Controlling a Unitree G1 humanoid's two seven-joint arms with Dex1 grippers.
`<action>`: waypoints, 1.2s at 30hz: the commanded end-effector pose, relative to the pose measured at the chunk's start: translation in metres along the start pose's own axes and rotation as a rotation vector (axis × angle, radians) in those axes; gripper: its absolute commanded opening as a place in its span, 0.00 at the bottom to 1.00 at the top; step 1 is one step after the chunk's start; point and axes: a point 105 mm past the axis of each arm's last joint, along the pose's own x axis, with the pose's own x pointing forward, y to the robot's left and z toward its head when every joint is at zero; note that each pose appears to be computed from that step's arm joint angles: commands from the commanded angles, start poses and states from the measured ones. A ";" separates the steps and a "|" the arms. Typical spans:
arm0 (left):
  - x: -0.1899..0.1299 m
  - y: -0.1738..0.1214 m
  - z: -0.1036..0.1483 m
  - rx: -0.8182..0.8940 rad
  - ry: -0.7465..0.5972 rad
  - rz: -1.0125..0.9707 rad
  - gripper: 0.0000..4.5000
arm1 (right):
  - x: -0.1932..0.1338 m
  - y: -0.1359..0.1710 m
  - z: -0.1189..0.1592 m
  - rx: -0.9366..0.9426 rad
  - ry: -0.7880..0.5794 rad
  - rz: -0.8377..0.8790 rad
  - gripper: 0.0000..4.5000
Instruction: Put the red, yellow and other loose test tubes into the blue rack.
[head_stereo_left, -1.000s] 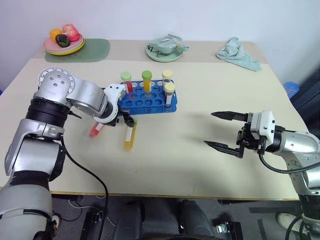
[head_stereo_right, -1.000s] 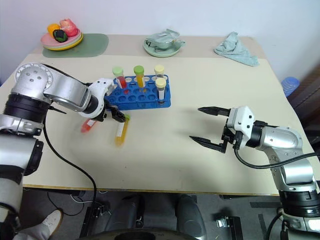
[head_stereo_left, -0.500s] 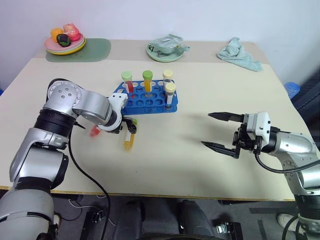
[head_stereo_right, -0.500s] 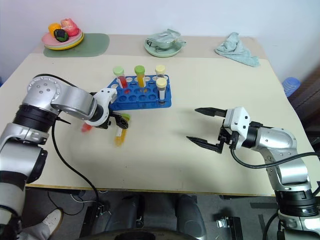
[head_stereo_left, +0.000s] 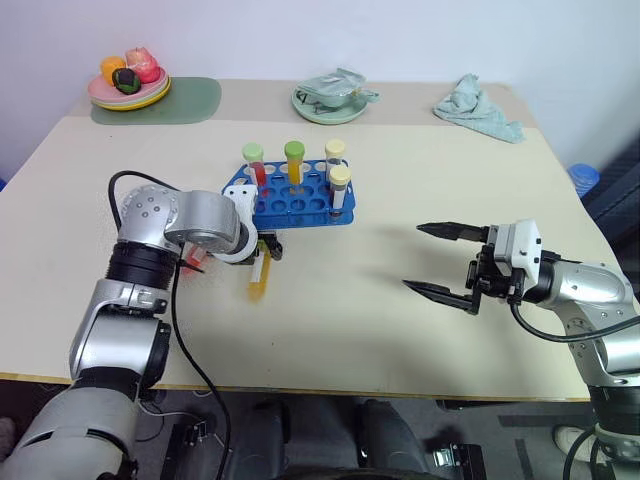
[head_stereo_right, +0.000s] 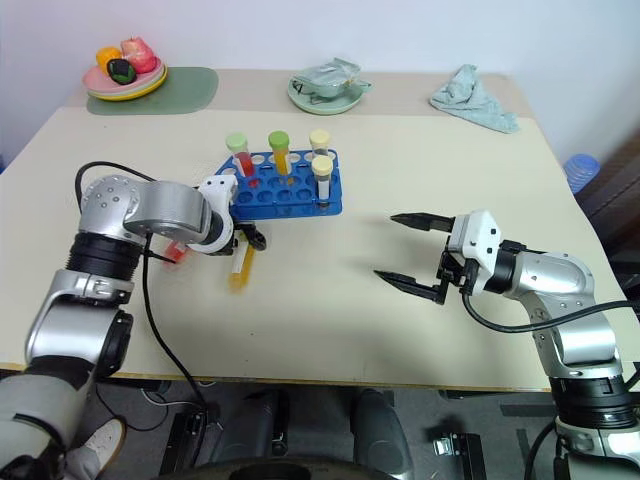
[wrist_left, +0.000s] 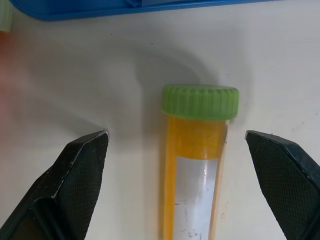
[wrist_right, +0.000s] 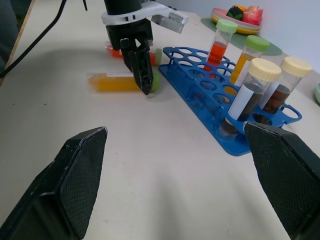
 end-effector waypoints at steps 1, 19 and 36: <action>-0.007 -0.004 0.004 -0.048 -0.046 0.000 1.00 | -0.005 -0.001 0.010 -0.031 -0.011 0.003 0.99; -0.007 -0.015 0.000 -0.125 -0.052 -0.028 0.25 | -0.008 -0.001 0.008 -0.030 0.006 0.021 1.00; -0.082 -0.013 0.015 0.295 -0.386 -0.276 0.25 | -0.004 -0.005 0.012 -0.016 -0.011 0.023 1.00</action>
